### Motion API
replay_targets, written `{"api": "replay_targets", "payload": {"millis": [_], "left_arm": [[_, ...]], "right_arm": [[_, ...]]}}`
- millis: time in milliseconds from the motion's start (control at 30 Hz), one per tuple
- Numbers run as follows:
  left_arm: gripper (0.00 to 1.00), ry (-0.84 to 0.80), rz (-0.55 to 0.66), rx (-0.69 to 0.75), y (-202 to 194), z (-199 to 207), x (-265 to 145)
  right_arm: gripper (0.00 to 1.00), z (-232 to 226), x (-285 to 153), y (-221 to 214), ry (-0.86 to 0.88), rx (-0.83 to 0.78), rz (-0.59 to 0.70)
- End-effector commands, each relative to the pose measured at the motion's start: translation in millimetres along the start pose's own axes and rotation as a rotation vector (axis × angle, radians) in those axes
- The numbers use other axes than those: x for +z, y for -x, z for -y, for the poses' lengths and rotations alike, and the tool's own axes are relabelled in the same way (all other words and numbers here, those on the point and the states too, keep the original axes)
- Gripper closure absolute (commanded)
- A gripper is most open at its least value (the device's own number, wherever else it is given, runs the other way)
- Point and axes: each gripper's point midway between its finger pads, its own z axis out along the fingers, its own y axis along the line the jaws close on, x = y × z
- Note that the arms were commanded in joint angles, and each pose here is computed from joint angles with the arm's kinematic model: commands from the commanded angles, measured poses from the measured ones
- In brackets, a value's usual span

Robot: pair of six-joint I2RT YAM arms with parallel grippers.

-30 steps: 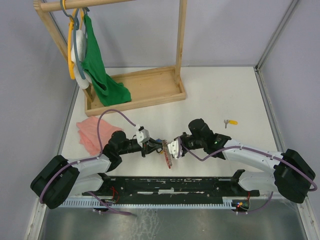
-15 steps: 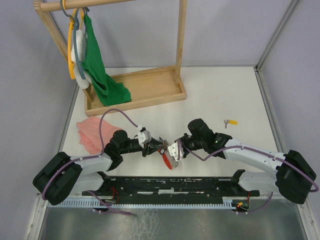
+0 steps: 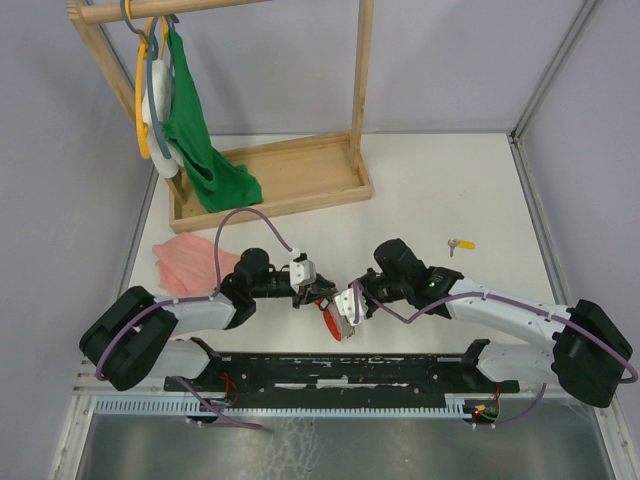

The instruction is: Put the keys on the keyring

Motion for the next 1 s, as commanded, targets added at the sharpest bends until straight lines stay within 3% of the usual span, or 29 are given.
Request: {"api": "replay_targets", "payload": {"millis": [0, 967], "left_arm": [[0.72, -0.013, 0.006, 0.053, 6.0, -4.5, 4.7], [0.75, 0.039, -0.042, 0.006, -6.6, -5.1, 3.6]], "right_arm": [[0.99, 23.7, -6.6, 20.5, -0.063, -0.057, 0.042], [0.99, 23.9, -5.0, 20.6, -0.07, -0.049, 0.051]]}}
